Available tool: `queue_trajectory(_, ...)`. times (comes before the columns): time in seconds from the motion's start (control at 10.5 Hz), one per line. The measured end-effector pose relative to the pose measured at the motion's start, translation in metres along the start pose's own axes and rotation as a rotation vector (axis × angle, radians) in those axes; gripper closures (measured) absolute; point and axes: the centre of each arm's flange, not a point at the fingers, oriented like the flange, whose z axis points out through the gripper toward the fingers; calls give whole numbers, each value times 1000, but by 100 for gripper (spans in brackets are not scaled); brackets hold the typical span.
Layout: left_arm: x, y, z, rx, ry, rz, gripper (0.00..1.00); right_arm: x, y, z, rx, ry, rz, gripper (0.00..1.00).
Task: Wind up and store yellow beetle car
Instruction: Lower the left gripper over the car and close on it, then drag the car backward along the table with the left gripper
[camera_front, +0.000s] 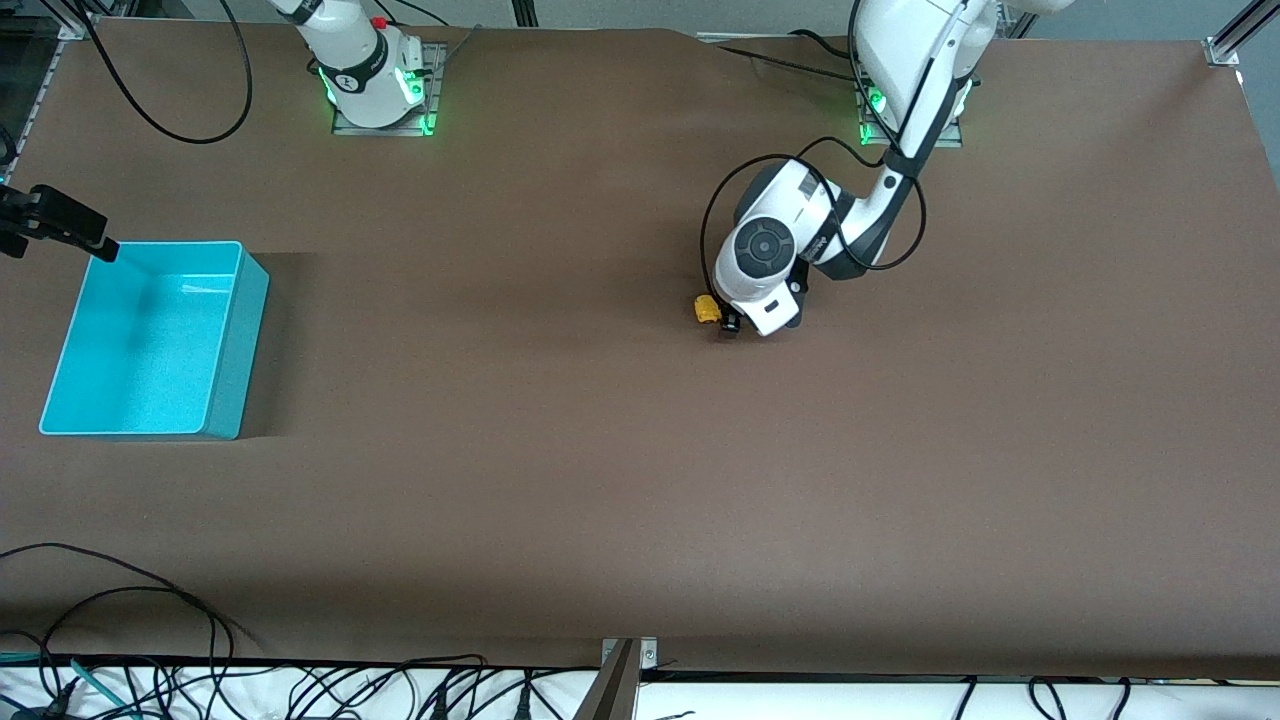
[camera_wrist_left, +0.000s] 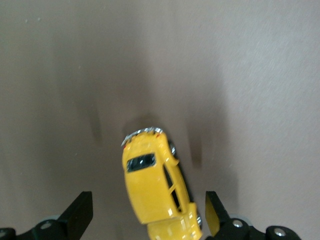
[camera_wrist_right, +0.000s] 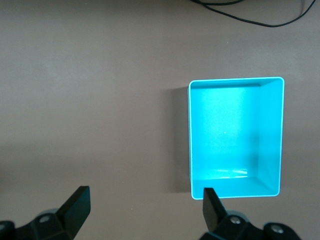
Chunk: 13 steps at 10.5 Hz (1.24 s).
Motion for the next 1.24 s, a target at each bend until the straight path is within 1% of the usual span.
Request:
queue_trajectory(0.19,15,8,-2,0,-5,-26,1,0,0,0,0,0,0,0)
queue_trajectory(0.29,17,9,0,3,-5,-29,1,0,0,0,0,0,0,0)
queue_trajectory(0.57,13,7,9,17,-1,-34,1,0,0,0,0,0,0,0)
queue_trajectory(0.86,-1,6,21,15,-13,-47,2,0,0,0,0,0,0,0)
queue_trajectory(0.96,-7,6,21,11,-18,-49,10,0,0,0,0,0,0,0)
queue_trajectory(1.05,-10,7,19,7,-22,-46,14,0,0,0,0,0,0,0)
queue_trajectory(1.24,-12,7,18,-10,8,-10,44,0,0,0,0,0,0,0)
